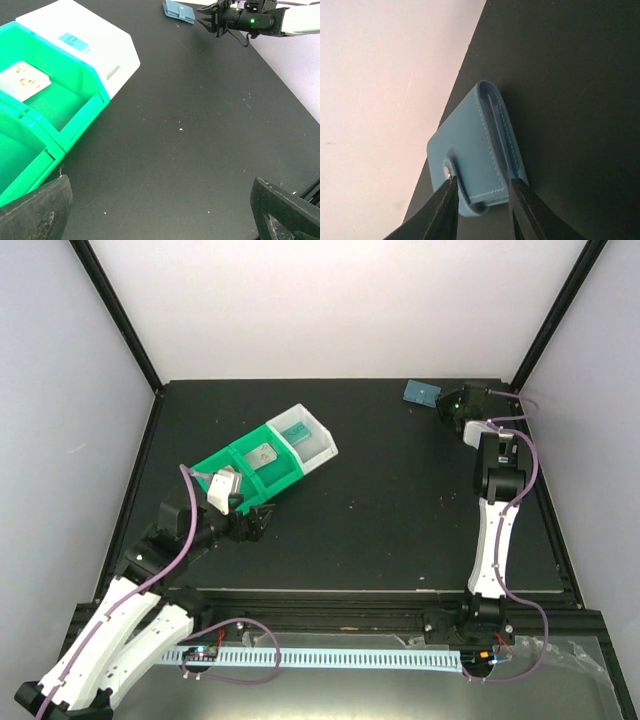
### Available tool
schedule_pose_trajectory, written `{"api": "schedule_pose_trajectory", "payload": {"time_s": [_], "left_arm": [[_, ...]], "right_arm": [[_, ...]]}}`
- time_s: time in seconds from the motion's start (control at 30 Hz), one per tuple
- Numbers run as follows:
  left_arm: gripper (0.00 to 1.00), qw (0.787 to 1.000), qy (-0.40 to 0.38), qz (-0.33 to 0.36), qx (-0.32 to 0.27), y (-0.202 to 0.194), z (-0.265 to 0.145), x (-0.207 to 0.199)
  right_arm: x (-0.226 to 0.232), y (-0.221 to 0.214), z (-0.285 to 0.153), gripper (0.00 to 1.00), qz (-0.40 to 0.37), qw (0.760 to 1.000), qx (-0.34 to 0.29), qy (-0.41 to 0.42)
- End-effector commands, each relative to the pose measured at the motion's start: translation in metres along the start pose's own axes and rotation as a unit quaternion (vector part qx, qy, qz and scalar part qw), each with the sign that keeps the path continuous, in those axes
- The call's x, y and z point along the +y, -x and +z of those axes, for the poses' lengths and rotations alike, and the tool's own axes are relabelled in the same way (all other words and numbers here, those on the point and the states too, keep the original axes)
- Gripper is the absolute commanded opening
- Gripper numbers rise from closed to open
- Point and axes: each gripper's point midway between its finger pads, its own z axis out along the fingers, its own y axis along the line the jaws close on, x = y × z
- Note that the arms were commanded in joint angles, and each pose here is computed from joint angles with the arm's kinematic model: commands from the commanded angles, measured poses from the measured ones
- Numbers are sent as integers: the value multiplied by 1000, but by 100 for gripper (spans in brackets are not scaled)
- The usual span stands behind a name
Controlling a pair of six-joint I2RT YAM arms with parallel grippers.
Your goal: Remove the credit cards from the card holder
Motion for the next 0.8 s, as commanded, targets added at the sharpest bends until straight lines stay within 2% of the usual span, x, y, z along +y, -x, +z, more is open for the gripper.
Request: {"api": "schedule_pose_trajectory", "payload": {"time_s": [0.0, 0.43, 0.77], "left_arm": [[99, 1000, 11, 2, -4, 3, 2, 4], [99, 1000, 14, 2, 4, 2, 6, 6], [99, 1000, 15, 2, 4, 2, 6, 6]], "right_arm": [[-7, 6, 17, 31, 16, 1000, -6, 3], [-10, 13, 38, 30, 3, 1000, -12, 6], [-5, 7, 40, 13, -23, 999, 0, 25]]}}
